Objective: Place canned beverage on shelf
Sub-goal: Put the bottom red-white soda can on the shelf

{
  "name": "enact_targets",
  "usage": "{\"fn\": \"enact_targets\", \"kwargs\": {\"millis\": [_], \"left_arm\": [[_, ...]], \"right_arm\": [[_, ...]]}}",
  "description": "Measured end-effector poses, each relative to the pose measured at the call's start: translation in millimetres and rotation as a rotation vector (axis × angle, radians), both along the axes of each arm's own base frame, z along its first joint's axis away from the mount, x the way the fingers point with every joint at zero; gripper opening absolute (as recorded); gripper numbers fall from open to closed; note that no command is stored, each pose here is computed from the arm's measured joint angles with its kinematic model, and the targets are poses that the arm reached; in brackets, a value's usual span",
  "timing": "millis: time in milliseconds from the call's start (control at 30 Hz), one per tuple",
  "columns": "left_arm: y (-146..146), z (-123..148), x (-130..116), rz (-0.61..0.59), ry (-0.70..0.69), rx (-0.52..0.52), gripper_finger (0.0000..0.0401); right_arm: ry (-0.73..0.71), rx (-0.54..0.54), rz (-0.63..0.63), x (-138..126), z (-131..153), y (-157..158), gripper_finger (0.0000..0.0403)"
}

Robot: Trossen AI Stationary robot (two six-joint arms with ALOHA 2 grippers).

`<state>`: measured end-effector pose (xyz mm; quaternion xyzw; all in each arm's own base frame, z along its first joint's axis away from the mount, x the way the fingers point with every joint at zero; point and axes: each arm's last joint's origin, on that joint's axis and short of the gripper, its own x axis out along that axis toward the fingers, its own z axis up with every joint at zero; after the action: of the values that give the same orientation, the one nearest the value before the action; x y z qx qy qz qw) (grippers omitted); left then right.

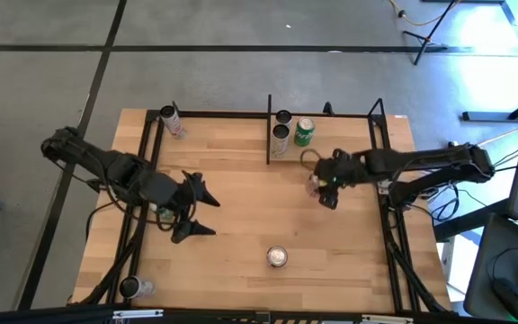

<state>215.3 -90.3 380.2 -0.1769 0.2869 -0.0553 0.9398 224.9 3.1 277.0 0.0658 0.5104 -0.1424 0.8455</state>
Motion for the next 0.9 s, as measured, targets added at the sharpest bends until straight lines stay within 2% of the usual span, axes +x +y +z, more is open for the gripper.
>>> {"fn": "enact_targets", "kwargs": {"millis": [300,533,700,900], "left_arm": [[36,7,2,0.126,-0.031,0.016,0.0376],[56,8,7,0.23,-0.042,-0.01,0.0376],[66,9,9,0.275,-0.057,-0.017,0.0376],[80,10,10,0.304,-0.06,-0.032,0.0376]], "right_arm": [[-0.02,-0.031,0.05,-29,24,-67,0.0261],[-0.07,0.023,0.051,-52,24,-117,0.0261],[-0.058,-0.013,0.028,-67,22,-142,0.0261],[-0.043,-0.004,0.014,-70,8,-171,0.0261]]}}
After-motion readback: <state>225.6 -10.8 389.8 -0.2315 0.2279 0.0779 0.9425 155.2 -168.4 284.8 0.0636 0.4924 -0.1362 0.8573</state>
